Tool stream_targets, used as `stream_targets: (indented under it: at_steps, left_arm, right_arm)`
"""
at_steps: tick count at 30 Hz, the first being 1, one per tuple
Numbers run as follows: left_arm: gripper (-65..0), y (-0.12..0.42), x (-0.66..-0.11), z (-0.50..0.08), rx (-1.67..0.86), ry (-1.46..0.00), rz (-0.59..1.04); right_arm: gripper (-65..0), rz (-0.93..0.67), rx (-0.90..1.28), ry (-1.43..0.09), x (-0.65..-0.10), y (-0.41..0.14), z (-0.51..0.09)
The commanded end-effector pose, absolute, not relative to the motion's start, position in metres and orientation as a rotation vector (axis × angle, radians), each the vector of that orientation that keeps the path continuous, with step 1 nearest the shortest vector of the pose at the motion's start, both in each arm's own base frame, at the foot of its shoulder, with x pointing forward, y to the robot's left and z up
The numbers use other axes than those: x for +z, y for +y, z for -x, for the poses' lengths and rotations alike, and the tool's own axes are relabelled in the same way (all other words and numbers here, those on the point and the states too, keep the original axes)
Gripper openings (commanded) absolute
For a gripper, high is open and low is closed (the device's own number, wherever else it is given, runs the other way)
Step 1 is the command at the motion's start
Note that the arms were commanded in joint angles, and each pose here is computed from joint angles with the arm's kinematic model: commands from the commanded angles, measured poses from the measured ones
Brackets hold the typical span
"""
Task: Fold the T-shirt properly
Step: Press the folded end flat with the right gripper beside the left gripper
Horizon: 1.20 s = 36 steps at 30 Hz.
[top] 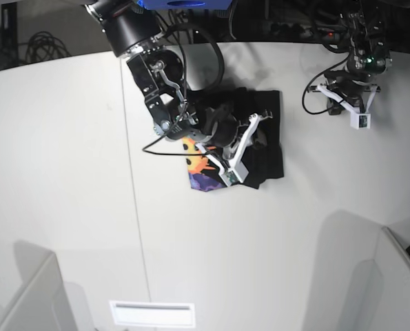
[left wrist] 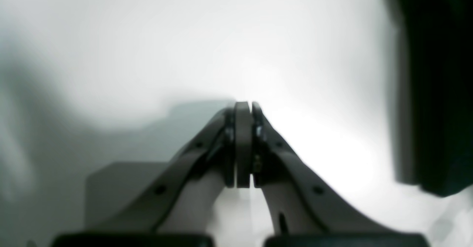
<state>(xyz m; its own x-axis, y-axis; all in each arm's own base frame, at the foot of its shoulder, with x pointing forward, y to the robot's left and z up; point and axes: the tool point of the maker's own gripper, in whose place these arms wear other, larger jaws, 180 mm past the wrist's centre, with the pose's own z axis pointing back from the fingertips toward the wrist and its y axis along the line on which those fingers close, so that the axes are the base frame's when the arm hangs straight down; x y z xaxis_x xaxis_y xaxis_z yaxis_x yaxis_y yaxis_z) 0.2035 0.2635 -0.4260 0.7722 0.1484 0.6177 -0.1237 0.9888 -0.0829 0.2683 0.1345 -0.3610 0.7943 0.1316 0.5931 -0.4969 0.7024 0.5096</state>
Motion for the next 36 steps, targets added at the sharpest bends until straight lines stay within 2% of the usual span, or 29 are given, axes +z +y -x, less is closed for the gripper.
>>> stream_targets:
  at_steps: [1,12,13,15,17,18,22,28,36]
  left_arm:
    - [-65.0,0.272,-0.422,-0.202,0.150,-0.669,0.013]
    - [-65.0,0.273,-0.422,-0.190,0.117,-0.658,0.020]
    - [-65.0,0.273,-0.422,-0.190,0.117,-0.658,0.020]
    - [-65.0,0.273,-0.421,-0.192,0.117,-0.663,0.020]
    - [-65.0,0.276,-0.420,-0.192,0.124,-0.667,0.014]
    - [-65.0,0.282,-0.417,-0.192,0.140,-0.675,0.003]
    - [-65.0,0.307,-0.402,-0.192,0.193,-0.718,-0.051]
    - [-65.0,0.330,-0.367,-0.196,0.227,-0.810,-0.124]
    - [-65.0,0.348,-0.356,-0.191,0.259,-0.830,-0.166]
  right_arm:
    - [-65.0,-0.744,0.373,-0.589,-0.349,0.143,-0.275]
    - [-65.0,-0.735,0.349,-0.563,-0.365,0.143,-0.274]
    - [-62.0,-0.735,0.349,-0.563,-0.365,0.143,-0.274]
    - [-45.6,-0.735,0.347,-0.566,-0.365,0.143,-0.275]
    - [-33.9,-0.736,0.346,-0.567,-0.365,0.143,-0.275]
    - [-30.6,-0.736,0.348,-0.568,-0.364,0.143,-0.275]
    - [-30.9,-0.729,0.342,-0.572,-0.361,0.145,-0.276]
    - [-30.9,-0.729,0.452,-0.566,-0.354,0.174,-0.266]
    - [-30.9,-0.736,0.625,-0.599,-0.335,0.205,-0.253]
